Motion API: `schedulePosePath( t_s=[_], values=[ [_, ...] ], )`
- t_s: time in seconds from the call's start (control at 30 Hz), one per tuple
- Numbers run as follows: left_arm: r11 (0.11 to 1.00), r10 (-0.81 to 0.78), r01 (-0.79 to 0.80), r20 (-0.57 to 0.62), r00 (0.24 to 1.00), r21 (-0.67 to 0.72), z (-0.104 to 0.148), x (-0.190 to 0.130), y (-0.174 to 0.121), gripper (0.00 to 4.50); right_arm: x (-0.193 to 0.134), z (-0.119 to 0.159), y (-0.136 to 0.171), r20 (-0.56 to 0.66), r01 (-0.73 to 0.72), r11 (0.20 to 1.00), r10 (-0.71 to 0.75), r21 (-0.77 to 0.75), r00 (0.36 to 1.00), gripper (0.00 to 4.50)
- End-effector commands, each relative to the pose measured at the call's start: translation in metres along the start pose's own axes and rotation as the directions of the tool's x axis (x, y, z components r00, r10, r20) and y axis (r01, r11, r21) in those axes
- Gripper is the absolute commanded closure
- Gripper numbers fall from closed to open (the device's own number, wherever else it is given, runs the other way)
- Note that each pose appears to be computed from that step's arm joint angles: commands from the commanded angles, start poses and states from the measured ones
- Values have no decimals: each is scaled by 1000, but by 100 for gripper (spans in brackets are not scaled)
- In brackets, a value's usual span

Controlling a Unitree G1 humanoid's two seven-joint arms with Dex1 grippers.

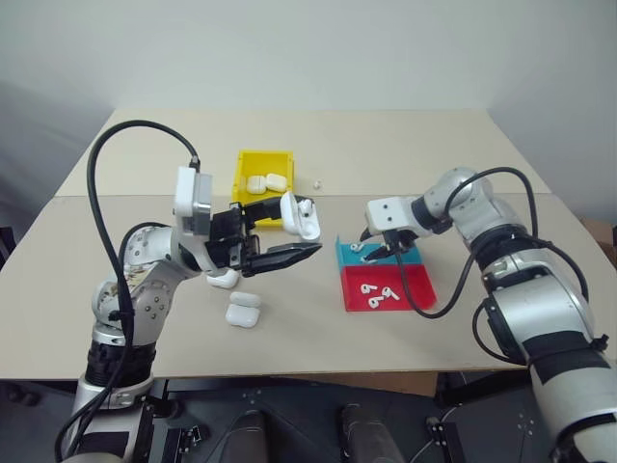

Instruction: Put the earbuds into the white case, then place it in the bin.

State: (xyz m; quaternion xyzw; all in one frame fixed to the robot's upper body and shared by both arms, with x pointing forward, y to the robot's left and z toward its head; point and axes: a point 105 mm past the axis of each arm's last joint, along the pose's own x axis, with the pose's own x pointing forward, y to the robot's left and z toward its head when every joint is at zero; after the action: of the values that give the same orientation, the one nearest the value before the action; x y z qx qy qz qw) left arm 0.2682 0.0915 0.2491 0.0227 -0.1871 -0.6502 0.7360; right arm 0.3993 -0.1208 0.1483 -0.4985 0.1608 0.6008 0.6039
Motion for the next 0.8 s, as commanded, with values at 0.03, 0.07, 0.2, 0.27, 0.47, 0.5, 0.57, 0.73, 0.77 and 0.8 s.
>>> schedulePosePath(
  t_s=[0.03, 0.07, 0.2, 0.27, 0.47, 0.5, 0.57, 0.73, 0.77, 0.8],
  values=[
    [999, -3, 2, 17, 1000, 50, 11, 1, -4, 165, -6, 3, -8, -31, 2, 1000, -2, -1, 1000, 215],
    [999, 2, -3, 17, 1000, 51, 11, 0, -4, 165, -6, 3, -7, -37, -10, 1000, 10, 0, 999, 215],
    [999, 13, -14, 16, 1000, 51, 11, 0, -7, 165, -3, 3, -6, -55, -36, 999, 37, 16, 998, 215],
    [998, 19, -20, 13, 1000, 53, 11, -1, -7, 165, -1, 3, -6, -65, -41, 999, 42, 13, 997, 215],
    [998, 32, -32, 6, 999, 58, 12, -3, -7, 165, 4, 3, -6, -69, -37, 999, 38, 24, 997, 215],
    [998, 33, -33, 5, 999, 58, 12, -4, -7, 165, 5, 3, -6, -71, -37, 999, 39, 24, 997, 215],
    [998, 34, -34, 4, 999, 59, 11, -4, -7, 165, 7, 1, -5, -80, -39, 999, 41, 29, 996, 215],
    [997, 37, -37, 1, 999, 61, 11, -4, -6, 165, 11, -2, -3, -95, -42, 999, 45, 33, 994, 215],
    [997, 38, -38, 0, 999, 62, 11, -5, -6, 165, 11, -3, -2, -98, -43, 999, 45, 32, 994, 215],
    [997, 38, -38, 0, 999, 62, 11, -5, -6, 165, 12, -4, -2, -102, -44, 998, 48, 34, 994, 215]
  ],
)
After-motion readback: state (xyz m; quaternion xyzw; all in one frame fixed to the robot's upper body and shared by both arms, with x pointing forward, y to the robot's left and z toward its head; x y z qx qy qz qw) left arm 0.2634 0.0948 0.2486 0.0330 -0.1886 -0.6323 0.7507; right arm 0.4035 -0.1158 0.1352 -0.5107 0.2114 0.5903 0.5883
